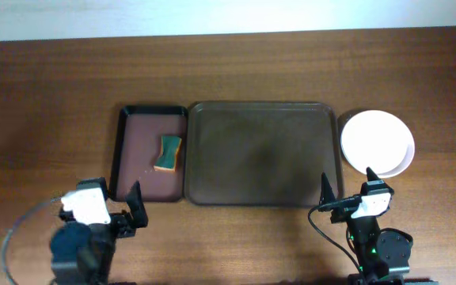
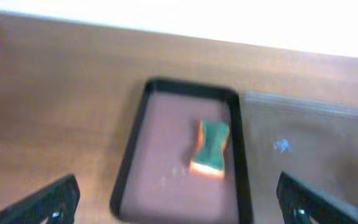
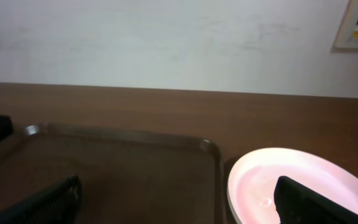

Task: Clean dirty plates on tray and stack at the side

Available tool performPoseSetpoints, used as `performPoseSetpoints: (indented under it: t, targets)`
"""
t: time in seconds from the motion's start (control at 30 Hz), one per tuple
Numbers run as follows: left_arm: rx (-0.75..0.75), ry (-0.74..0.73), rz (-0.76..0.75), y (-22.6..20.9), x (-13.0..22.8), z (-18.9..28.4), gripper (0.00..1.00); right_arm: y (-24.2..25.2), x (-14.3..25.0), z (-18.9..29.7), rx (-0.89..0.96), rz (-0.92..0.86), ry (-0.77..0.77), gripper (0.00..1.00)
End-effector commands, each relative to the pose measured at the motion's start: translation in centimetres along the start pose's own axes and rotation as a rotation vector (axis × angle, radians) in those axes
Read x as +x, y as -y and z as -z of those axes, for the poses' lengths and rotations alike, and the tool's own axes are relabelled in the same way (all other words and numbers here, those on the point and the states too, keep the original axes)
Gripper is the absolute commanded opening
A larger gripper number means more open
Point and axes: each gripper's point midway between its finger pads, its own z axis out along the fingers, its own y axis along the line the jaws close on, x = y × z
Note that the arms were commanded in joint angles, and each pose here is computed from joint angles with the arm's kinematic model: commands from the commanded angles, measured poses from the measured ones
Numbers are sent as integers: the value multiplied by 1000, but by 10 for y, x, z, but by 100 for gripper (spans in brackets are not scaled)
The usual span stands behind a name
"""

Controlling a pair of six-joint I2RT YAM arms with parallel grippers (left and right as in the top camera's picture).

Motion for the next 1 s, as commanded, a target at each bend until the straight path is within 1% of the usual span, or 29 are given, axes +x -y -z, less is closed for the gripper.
performPoseSetpoints:
  t: [0.0,0.07,0.13,0.17,0.2,0.23,0.27,0.97]
  targets:
    - [-6,148,-7,-7,25,-21,99,-3,2,0,-12,-3,-3,99]
    - [15,334,-3,-6,18,-31,99,-3,2,0,-11,-3,-3,99]
    - [30,465,-11,-5,11,-35,99,-3,2,0,-11,-3,-3,99]
    - [36,469,-69,-1,10,-34,99,-3,2,0,-11,-3,-3,99]
    - [46,440,-162,3,17,-37,99,-3,2,0,-12,-3,-3,99]
    - [38,376,-186,1,32,-43,99,-3,2,0,-11,-3,-3,99]
    - [42,342,-186,1,39,-46,99,-3,2,0,-12,-3,-3,99]
    - [49,344,-188,2,39,-46,100,-3,2,0,-12,-3,-3,99]
